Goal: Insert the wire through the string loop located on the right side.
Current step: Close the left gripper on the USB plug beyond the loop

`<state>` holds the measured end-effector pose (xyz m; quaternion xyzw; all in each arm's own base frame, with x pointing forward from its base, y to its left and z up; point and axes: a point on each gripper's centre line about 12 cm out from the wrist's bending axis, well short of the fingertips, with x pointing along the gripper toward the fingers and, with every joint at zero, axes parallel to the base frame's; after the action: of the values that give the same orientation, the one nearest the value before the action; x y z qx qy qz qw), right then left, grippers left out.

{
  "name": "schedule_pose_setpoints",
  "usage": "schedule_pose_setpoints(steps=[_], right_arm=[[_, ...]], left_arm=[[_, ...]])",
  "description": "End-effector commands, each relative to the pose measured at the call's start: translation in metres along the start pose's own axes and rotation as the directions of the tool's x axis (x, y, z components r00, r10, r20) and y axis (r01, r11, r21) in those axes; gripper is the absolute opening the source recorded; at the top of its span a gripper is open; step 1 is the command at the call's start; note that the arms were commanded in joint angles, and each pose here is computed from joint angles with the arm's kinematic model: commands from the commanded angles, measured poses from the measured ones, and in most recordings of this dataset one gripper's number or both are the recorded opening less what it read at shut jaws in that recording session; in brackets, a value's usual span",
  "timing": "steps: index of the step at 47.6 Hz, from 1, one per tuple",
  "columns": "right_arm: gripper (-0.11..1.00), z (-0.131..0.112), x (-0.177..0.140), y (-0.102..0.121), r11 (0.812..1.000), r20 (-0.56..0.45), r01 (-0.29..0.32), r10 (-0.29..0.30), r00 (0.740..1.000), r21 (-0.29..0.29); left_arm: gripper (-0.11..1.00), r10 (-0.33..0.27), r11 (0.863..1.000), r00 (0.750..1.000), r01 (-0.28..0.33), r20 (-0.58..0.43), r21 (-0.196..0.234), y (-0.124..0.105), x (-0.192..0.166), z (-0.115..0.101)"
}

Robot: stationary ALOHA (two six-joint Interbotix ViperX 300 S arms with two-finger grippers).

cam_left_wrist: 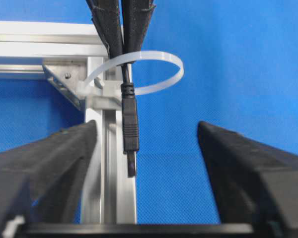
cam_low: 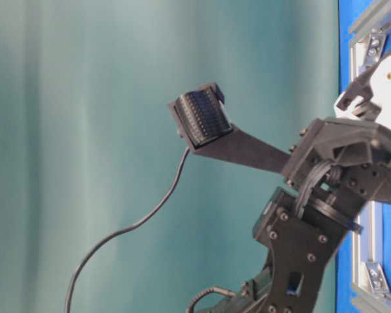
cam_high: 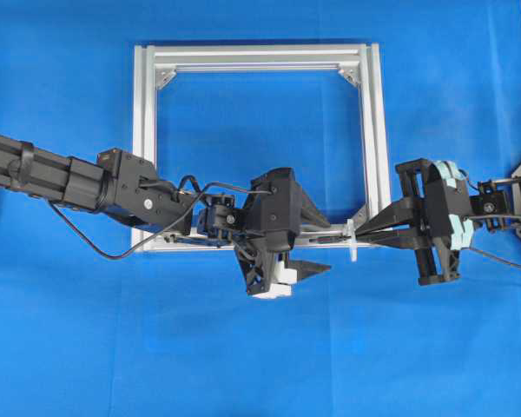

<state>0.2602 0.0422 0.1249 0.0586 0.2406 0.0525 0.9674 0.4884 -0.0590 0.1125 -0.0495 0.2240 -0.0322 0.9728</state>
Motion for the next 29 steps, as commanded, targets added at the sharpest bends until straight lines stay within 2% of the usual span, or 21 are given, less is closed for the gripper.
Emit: schedule_pose_setpoints(steps=[1, 7, 10, 29], right_arm=[[-0.03, 0.0083, 0.0017, 0.0011, 1.000, 0.027, -0.004, 0.004, 1.000, -0.002], [-0.03, 0.0086, 0.0015, 0.0007, 1.000, 0.028, -0.003, 0.003, 1.000, -0.001], [-0.03, 0.0083, 0.0017, 0.0011, 1.000, 0.027, -0.004, 0.004, 1.000, -0.002], [-0.03, 0.0059, 0.0018, 0.0014, 1.000, 0.007, -0.006, 0.006, 1.000, -0.013]], left_arm=[[0.60, -0.006, 1.000, 0.999, 0.006, 0.039, -0.003, -0.0024, -0.0012, 0.0171], [0.22, 0.002, 1.000, 0.999, -0.001, 0.047, -0.007, 0.0019, -0.0009, 0.0193], [0.09, 0.004, 1.000, 0.999, -0.004, 0.051, -0.008, 0.0034, -0.0007, 0.0205], [0.08, 0.005, 1.000, 0.998, -0.005, 0.055, -0.009, 0.0040, -0.0006, 0.0214]])
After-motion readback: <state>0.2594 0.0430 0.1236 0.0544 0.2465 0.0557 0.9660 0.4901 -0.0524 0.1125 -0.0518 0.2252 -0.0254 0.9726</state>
